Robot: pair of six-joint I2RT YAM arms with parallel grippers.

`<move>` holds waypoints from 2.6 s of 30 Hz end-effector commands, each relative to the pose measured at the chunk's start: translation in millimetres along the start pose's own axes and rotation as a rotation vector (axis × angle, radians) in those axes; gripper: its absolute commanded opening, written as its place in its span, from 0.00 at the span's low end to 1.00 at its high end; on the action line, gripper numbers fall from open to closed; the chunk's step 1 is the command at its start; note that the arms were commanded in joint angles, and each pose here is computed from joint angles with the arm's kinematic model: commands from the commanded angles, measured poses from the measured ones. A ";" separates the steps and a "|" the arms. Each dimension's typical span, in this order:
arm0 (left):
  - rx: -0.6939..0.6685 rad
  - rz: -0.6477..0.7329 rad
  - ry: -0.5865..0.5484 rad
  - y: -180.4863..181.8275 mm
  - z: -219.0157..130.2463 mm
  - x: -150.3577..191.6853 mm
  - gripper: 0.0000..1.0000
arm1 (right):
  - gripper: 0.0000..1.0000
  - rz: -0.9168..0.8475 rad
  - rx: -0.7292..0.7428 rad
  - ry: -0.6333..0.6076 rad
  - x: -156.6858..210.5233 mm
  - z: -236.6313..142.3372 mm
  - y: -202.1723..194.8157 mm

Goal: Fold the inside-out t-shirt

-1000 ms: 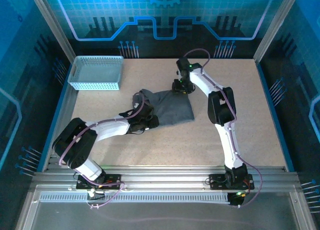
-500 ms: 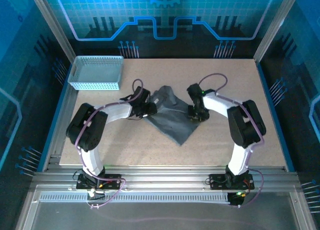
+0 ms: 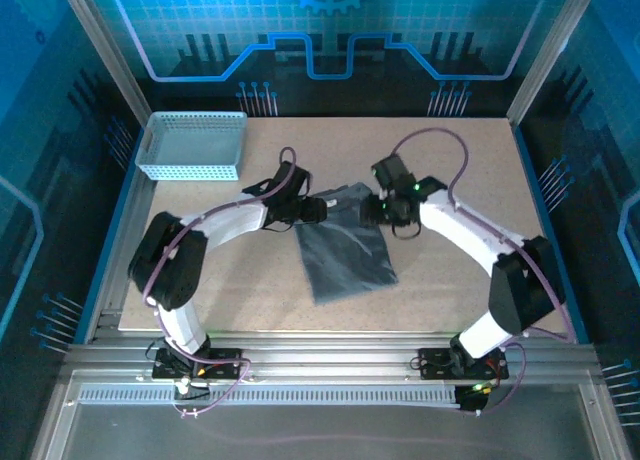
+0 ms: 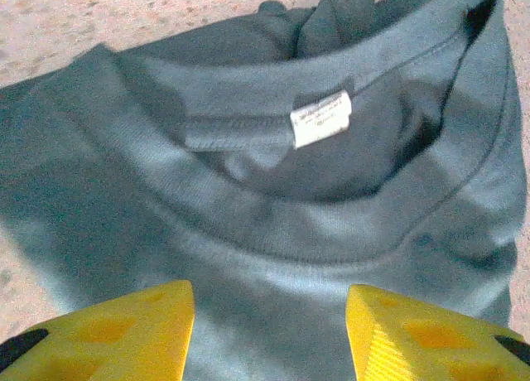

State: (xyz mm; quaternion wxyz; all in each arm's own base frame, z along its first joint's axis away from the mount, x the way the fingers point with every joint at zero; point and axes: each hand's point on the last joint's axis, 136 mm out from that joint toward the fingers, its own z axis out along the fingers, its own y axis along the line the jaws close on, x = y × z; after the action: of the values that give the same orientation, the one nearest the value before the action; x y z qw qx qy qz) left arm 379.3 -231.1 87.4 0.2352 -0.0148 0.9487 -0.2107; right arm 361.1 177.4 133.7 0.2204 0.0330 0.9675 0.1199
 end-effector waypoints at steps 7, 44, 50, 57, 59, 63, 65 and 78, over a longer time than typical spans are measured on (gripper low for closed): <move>0.014 -0.114 -0.002 1.9 -13.2 56.6 0.52 | 0.50 -0.084 -0.060 0.143 -56.2 104.9 3.8; -0.048 -0.380 -0.050 64.5 -27.3 19.2 0.58 | 0.76 -0.174 -0.130 0.079 -74.5 92.4 1.5; -0.032 -0.411 -0.064 60.3 -2.6 -4.3 0.57 | 0.77 -0.154 -0.133 0.110 -70.0 117.9 0.0; -0.070 -0.435 -0.050 66.1 24.7 -13.2 0.56 | 0.78 -0.147 -0.119 0.150 -59.2 136.8 2.4; -0.075 -0.441 -0.039 67.6 33.1 -12.7 0.56 | 0.77 -0.140 -0.122 0.164 -54.5 142.2 4.1; -0.094 -0.456 -0.008 72.5 47.3 -8.3 0.55 | 0.74 -0.134 -0.126 0.194 -43.4 150.2 9.1; -0.091 -0.460 0.008 71.8 53.7 -6.2 0.54 | 0.72 -0.135 -0.117 0.209 -37.0 152.8 11.8; 0.022 -0.420 0.042 35.4 81.1 -13.2 0.39 | 0.48 -0.121 -0.064 0.296 7.6 167.4 30.3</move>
State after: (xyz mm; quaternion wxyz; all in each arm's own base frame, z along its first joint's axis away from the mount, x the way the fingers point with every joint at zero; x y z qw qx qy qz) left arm 416.6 -185.6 20.5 0.1659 -0.2392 0.9354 -0.2006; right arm 464.9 211.1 23.9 0.1497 -0.0348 0.9801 0.1253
